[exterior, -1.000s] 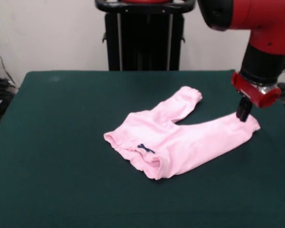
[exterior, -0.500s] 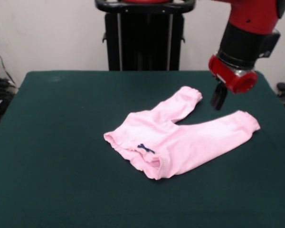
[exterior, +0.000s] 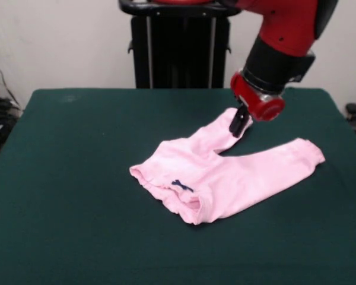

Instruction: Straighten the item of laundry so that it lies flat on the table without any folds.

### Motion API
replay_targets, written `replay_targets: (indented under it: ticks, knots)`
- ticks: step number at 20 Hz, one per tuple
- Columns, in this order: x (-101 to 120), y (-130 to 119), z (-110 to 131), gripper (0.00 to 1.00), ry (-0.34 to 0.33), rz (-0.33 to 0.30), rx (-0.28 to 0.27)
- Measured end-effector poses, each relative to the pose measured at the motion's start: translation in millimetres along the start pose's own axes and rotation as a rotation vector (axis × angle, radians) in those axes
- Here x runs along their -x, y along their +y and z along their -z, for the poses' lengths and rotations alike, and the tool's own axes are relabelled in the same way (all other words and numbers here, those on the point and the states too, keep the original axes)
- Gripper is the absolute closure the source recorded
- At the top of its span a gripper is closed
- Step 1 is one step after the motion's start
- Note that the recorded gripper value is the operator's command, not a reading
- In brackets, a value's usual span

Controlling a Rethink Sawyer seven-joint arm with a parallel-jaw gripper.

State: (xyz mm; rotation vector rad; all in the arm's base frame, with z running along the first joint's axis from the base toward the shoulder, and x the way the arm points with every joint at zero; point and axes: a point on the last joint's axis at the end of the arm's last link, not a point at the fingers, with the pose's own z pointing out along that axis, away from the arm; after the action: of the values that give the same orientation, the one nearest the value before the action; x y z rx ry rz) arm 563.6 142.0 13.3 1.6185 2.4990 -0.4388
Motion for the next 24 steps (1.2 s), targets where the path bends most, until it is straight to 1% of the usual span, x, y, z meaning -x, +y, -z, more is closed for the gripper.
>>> replay_targets:
  ticks: [6,7,12,15,18,20,21,23,24]
  knots:
    - [-8.3,-17.7,-33.9,1.0,-0.01,0.035,-0.046]
    - [-10.5,-24.5,-44.2,1.0,-0.017,0.048,-0.063]
    - [-16.6,-44.5,-72.2,1.0,-0.026,0.081,-0.11]
    - [-11.3,-44.8,-72.4,1.0,-0.018,0.068,-0.105]
    - [-5.5,-45.3,-73.2,1.0,0.015,0.042,-0.102]
    - [-0.2,-45.9,-73.9,1.0,0.049,0.016,-0.1]
    - [4.7,-46.2,-74.7,1.0,0.083,-0.009,-0.098]
    - [11.9,-47.2,-76.2,1.0,0.133,-0.04,-0.095]
    - [13.6,-47.4,-76.4,1.0,0.145,-0.047,-0.094]
